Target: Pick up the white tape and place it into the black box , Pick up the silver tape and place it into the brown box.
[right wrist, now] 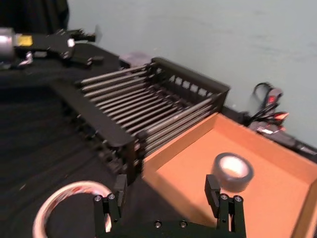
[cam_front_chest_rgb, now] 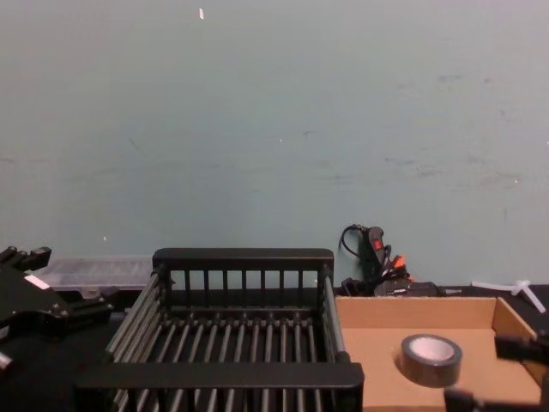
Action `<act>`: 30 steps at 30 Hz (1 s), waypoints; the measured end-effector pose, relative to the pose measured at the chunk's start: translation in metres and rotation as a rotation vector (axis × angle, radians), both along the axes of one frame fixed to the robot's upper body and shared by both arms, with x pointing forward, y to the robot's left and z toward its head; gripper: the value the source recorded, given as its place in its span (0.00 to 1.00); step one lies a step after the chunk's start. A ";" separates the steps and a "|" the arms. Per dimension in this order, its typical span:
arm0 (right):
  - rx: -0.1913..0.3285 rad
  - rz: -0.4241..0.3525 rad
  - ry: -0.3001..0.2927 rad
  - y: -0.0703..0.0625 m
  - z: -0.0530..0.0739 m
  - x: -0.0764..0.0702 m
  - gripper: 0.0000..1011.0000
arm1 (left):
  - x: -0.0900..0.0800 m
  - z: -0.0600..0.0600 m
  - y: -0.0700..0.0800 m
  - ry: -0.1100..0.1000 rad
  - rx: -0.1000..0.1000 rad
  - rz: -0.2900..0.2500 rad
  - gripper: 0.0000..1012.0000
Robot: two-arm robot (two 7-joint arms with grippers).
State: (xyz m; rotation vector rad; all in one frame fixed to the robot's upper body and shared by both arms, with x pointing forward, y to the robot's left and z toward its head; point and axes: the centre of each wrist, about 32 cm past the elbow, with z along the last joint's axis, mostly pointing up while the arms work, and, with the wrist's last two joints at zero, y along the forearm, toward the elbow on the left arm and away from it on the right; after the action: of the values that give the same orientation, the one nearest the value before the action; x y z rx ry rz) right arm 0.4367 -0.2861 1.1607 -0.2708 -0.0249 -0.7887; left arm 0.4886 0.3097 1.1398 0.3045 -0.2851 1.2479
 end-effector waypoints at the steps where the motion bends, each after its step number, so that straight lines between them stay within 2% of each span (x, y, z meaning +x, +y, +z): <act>1: -0.002 0.004 0.004 0.000 -0.001 -0.001 0.99 | 0.000 0.000 0.000 0.000 0.000 0.000 0.99; 9: -0.019 0.031 0.039 0.009 -0.013 -0.010 0.99 | 0.000 0.000 0.000 0.000 0.000 0.000 0.99; 20: -0.047 0.039 0.082 0.025 -0.027 -0.008 0.99 | 0.000 0.000 0.000 0.000 0.000 0.000 0.99; 30: -0.047 0.035 0.089 0.036 -0.038 -0.006 0.99 | 0.000 0.000 0.000 0.000 0.000 0.000 0.99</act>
State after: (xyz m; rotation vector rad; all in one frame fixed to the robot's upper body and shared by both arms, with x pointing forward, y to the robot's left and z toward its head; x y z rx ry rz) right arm 0.4302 -0.2504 1.1229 -0.3491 0.0354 -0.7415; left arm 0.4886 0.3097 1.1398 0.3044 -0.2850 1.2480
